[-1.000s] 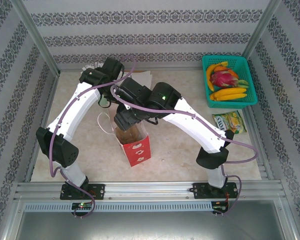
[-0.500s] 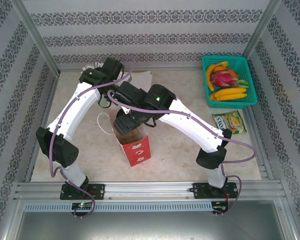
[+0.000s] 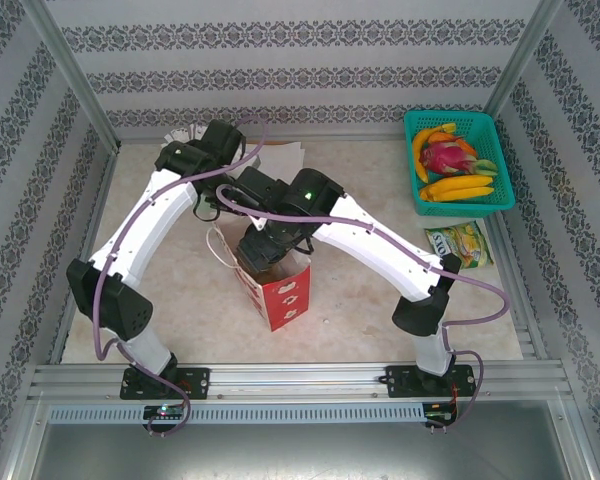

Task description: Pack the takeout coffee

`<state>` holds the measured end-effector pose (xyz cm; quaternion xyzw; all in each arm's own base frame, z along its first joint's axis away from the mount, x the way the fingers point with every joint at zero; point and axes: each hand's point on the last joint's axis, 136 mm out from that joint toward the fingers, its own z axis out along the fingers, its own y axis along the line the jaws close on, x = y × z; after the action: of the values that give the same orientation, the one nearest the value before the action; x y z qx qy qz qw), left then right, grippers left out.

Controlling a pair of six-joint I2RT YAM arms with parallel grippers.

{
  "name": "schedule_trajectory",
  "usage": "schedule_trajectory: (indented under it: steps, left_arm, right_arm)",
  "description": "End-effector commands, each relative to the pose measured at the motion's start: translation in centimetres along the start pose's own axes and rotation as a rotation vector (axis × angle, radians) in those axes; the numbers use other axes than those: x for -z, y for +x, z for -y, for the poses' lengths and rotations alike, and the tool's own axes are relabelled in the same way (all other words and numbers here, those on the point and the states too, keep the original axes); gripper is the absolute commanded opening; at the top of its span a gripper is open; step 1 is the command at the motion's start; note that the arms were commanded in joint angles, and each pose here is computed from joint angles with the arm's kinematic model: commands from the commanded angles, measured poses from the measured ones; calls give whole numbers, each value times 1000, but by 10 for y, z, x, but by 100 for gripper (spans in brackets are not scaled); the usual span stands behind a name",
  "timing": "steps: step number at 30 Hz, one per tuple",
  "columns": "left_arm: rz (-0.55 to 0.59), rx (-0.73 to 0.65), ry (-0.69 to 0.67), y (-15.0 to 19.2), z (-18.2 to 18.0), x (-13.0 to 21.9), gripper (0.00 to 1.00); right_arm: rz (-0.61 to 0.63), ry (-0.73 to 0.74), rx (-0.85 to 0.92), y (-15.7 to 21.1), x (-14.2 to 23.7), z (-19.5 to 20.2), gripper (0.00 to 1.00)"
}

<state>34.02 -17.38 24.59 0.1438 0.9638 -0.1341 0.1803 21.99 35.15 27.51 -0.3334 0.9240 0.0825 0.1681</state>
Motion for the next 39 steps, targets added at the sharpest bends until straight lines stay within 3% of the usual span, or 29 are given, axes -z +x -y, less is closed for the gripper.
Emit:
schedule_trajectory:
  steps: [1, 5, 12, 18, 27, 35, 39]
  left_arm:
    - [-10, 39, 38, 17, 9, 14, 28]
    - [-15, 71, 52, 27, 13, 17, 28]
    - [-2, 107, 68, 29, 14, 14, 28]
    - [-4, 101, 51, 30, 10, 9, 20]
    - [-29, 12, 47, 29, 10, 4, 1]
    - [-49, -74, 142, 26, 19, 6, 0]
    - [-63, -99, 109, 26, 9, 12, 0]
  right_arm:
    - [-15, 81, 4, 9, 12, 27, 74]
    - [-39, 84, 17, 15, 12, 36, 74]
    - [-52, -51, 98, 16, 11, 8, 73]
    - [-86, -43, 143, 24, 6, 13, 73]
    - [-148, -33, 198, 33, -6, 25, 73]
    - [-274, -31, 288, 61, -19, 32, 72]
    - [-292, -40, 298, 70, -18, 33, 72]
